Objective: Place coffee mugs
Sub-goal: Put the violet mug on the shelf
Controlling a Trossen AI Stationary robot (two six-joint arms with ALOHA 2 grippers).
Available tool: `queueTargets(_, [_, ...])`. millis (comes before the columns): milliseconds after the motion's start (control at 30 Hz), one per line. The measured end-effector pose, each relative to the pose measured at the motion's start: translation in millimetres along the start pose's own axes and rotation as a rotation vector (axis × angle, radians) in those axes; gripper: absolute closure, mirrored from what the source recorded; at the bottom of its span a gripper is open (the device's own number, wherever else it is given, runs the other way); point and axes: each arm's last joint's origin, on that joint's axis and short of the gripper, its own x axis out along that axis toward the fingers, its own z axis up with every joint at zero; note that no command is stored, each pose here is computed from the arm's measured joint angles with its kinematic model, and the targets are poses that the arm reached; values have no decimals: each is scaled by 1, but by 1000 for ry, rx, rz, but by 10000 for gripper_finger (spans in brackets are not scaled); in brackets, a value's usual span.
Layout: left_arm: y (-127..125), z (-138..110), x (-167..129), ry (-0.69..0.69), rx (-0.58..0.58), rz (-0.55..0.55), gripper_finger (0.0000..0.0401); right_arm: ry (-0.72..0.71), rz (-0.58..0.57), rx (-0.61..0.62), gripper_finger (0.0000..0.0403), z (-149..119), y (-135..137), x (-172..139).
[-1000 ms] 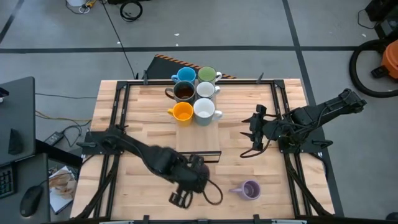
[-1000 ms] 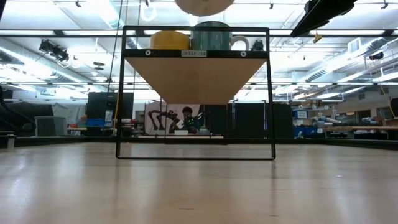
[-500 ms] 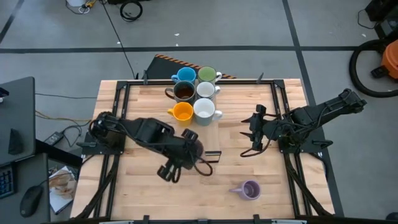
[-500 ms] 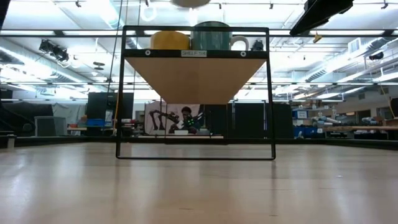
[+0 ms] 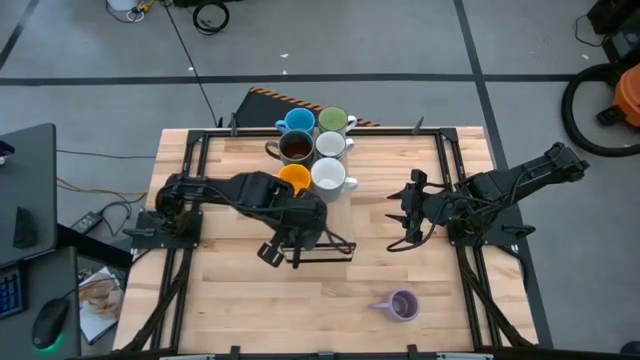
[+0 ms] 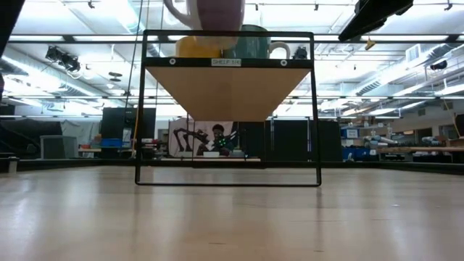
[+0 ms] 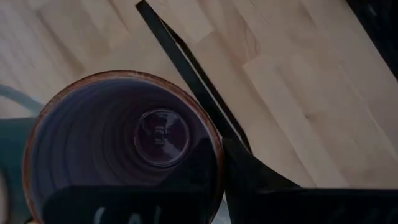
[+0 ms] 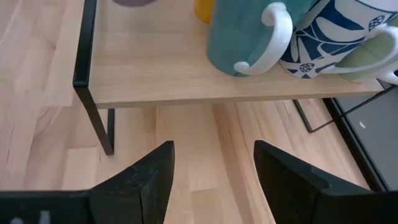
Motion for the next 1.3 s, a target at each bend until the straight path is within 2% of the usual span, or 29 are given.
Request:
queueTargets(267, [4, -5, 36, 108, -12, -64, 376, -9, 15, 5, 176, 1, 1, 0])
queueTargets(467, [5, -6, 40, 112, -9, -60, 373, -16, 17, 2, 176, 2, 1, 0])
queueTargets(667, [10, -9, 41, 120, -111, -48, 339, -32, 20, 3, 176, 4, 1, 0])
queueTargets(1000, [10, -9, 41, 132, -141, -14, 279, -40, 22, 5, 176, 5, 1, 0])
queueTargets(1133, [10, -10, 34, 107, -206, 0, 272, -42, 22, -1, 176, 5, 1, 0])
queueTargets(1300, [17, -11, 28, 73, -395, 59, 271, -49, 23, -4, 176, 5, 1, 0])
